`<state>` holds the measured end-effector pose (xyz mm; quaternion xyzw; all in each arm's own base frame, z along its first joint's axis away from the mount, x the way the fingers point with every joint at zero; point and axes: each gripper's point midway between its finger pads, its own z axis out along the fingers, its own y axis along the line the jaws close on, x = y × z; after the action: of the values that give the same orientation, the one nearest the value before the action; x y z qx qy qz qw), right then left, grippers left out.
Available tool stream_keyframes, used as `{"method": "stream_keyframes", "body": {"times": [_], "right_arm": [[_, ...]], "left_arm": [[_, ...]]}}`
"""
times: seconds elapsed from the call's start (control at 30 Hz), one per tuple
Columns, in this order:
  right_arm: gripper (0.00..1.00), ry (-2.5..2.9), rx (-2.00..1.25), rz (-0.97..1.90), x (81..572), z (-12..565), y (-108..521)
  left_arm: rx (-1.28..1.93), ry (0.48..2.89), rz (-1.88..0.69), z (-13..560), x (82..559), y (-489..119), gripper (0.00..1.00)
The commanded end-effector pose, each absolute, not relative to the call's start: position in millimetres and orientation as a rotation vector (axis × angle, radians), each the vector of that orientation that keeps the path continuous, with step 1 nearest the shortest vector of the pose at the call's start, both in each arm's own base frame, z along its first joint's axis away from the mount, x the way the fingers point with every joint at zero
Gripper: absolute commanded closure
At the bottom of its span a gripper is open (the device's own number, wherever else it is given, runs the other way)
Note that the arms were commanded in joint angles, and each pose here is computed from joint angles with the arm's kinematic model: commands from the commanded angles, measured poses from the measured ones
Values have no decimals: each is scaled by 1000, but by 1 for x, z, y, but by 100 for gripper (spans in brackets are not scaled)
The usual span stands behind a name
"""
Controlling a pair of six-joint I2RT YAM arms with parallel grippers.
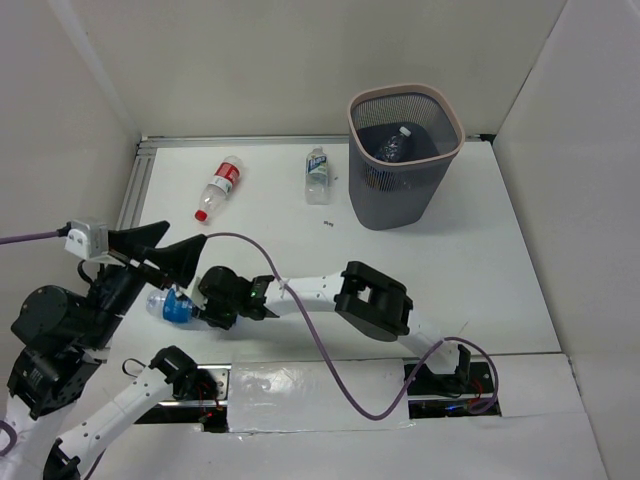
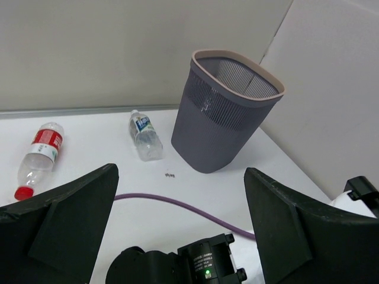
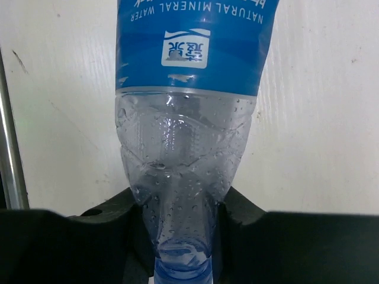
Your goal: Put the plastic bottles in the bin
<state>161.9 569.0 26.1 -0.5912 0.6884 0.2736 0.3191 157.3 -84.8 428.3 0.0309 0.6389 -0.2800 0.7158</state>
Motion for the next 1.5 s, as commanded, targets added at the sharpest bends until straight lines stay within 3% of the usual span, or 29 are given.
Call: {"method": "stream_keyframes", "body": {"times": [0.0,0.07,0.33,0.67,1.17,1.47], "right_arm": [[74,1760,-1582,675,177,33,559],[84,1739,-1597,682,187,45,554],[93,1674,-1616,648,206,85,527],[98,1616,-1320,493,328,215,459],[98,1533,-926,278,425,375,335],[98,1488,-726,143,447,437,242]], "left_arm": [[65,1417,-630,423,159,-87,0],[74,1418,-637,421,160,-90,0],[90,1428,-648,412,163,-96,0],[42,1398,-623,413,173,-92,0],[67,1321,-664,433,177,-103,0],[27,1525,-543,366,221,-115,0]]}}
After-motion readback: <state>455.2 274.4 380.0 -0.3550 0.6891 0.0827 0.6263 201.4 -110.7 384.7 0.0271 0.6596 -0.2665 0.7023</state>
